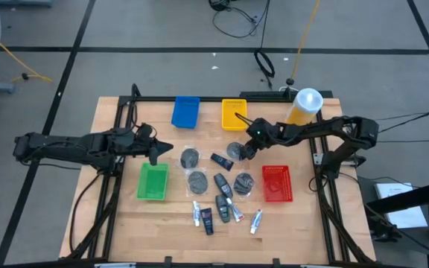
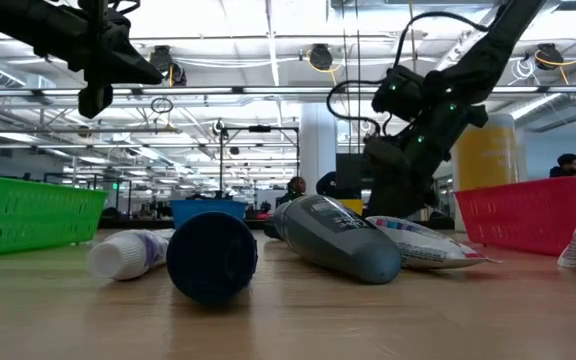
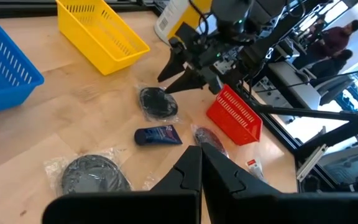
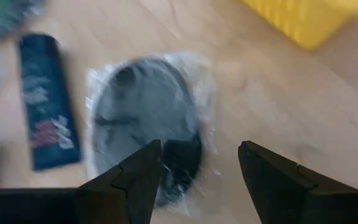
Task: Pick & Place Travel size toiletries
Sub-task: Put the black hairbrush into the yellow bin
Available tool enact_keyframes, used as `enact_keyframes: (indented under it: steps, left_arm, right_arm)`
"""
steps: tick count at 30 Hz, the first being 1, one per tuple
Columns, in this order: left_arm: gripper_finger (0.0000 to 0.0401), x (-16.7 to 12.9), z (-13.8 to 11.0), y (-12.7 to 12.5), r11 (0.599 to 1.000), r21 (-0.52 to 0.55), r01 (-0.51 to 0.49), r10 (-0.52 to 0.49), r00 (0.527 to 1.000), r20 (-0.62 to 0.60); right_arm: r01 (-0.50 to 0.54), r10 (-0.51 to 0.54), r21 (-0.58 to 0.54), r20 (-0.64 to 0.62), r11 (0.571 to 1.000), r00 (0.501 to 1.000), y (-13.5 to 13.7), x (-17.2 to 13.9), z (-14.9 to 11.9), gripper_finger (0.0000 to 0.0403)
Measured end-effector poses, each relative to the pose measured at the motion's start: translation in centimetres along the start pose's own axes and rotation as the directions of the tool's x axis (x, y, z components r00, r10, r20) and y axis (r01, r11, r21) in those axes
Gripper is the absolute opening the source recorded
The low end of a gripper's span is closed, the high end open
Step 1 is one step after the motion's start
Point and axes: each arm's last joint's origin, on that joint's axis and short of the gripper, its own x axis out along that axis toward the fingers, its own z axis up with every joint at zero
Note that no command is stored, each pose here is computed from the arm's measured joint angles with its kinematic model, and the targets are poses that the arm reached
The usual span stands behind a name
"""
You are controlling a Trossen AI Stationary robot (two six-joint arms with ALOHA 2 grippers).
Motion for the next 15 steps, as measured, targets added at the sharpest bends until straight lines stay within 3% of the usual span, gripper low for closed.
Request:
enact_keyframes:
  steps: [8, 15]
  left_arm:
    - [0.0001, 0.0, 0.0, 0.0, 1.0, 0.006, 0.0, 0.0, 1.0, 0.0]
    - [0.0001, 0.0, 0.0, 0.0, 1.0, 0.019, -0.001, 0.001, 1.0, 0.0]
  right_arm:
    - [-0.08, 0.078, -0.009, -0.095, 0.997, 0.992, -0.1, 1.9, -0.9, 0.0206]
    - [-0.052, 0.065, 0.072, -0.189, 0.996, 0.98, -0.5, 2.8, -2.1, 0.0133]
